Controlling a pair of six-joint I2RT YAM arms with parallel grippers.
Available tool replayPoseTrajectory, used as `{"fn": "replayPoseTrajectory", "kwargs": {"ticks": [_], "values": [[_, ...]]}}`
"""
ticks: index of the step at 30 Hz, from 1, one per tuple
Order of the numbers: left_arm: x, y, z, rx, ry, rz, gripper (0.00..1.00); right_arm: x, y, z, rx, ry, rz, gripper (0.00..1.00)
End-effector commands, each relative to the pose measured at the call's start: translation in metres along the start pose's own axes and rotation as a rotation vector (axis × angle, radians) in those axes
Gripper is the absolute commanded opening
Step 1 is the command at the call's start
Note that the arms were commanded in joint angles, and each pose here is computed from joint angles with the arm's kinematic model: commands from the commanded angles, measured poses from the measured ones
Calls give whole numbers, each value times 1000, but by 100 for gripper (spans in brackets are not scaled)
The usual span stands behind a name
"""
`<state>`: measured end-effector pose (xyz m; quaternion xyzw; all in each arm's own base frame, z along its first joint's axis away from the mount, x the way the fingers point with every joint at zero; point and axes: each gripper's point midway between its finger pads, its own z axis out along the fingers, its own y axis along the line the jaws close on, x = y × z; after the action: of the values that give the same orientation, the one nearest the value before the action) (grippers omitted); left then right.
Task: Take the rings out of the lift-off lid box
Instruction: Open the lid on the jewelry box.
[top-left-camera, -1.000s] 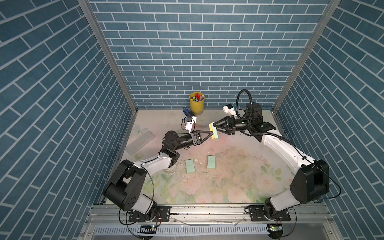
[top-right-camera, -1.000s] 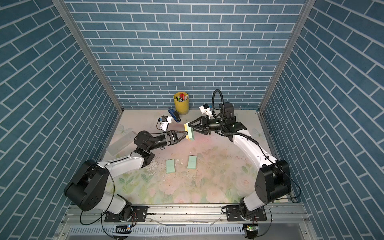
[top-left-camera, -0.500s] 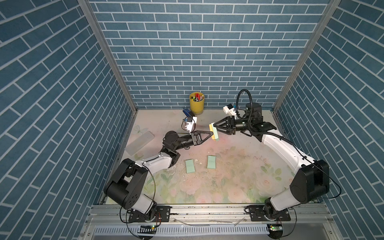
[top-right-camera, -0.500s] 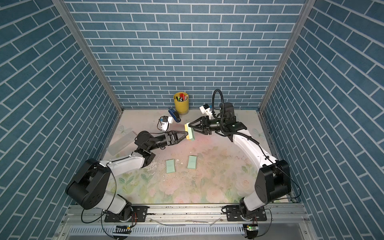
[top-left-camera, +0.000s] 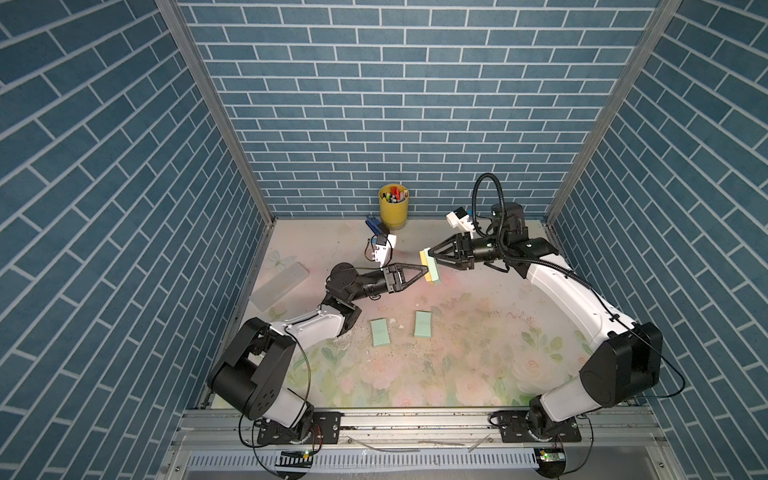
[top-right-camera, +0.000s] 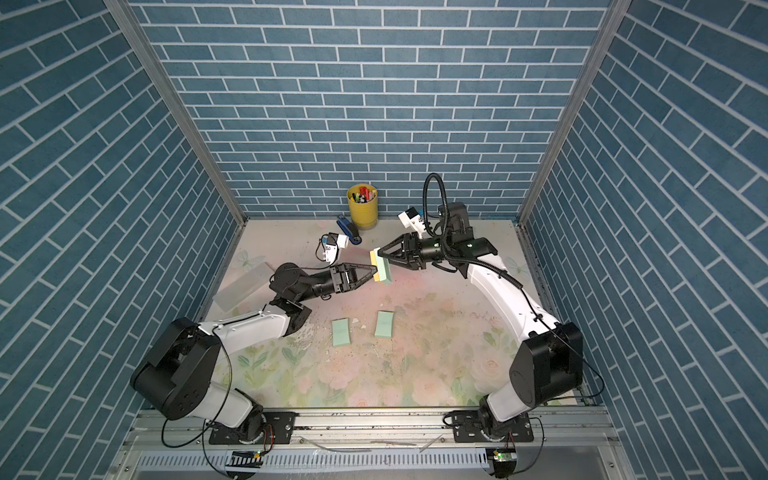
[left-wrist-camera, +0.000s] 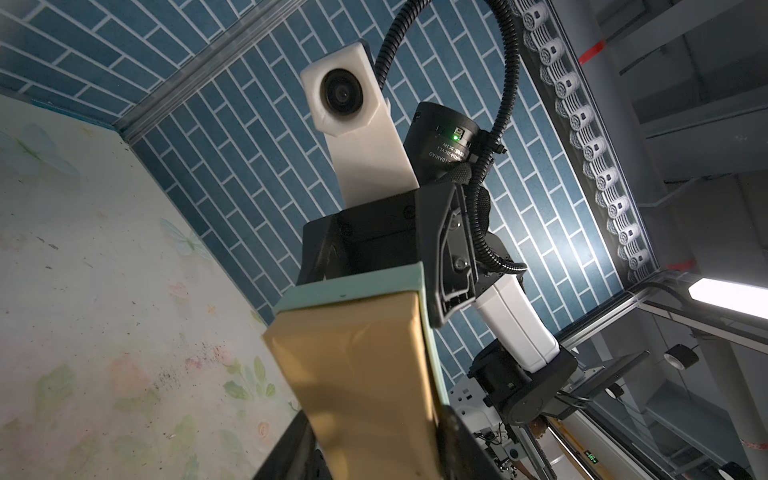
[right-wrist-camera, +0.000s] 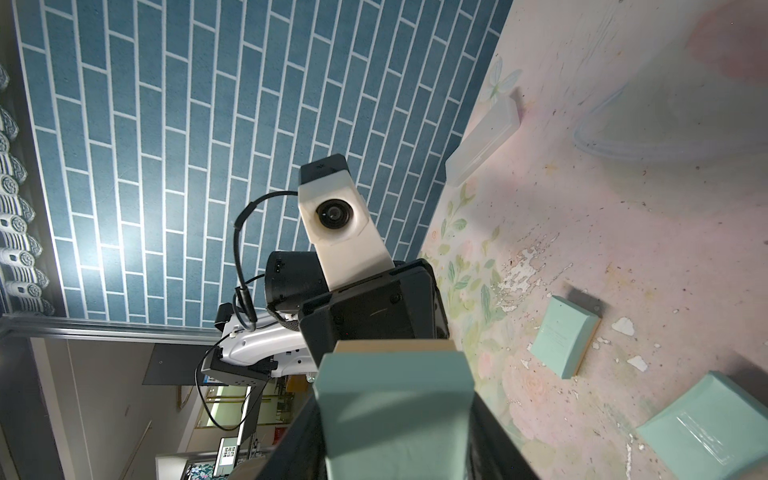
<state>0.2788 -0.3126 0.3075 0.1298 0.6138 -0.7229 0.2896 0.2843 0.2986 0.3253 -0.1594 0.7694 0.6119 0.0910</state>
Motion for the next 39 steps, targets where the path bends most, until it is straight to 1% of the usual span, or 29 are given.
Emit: {"fn": "replayPoseTrajectory", "kwargs": {"ticks": [1,13,20,29,39], "values": [[-9,-18,-3,34,-44,80,49,4,12,-6,-5,10,-5,44],[-10,-24,-4,44,-46,87,47,5,13,-15,32,18,-21,45],[-10,-26,-5,50,-47,88,48,-1,10,-23,57,-12,-24,45],[-12,-27,-3,68,-47,79,48,-8,7,-21,47,-30,-15,45],[-10,-26,-2,69,-25,67,48,-12,14,-24,59,-31,-45,46]]}}
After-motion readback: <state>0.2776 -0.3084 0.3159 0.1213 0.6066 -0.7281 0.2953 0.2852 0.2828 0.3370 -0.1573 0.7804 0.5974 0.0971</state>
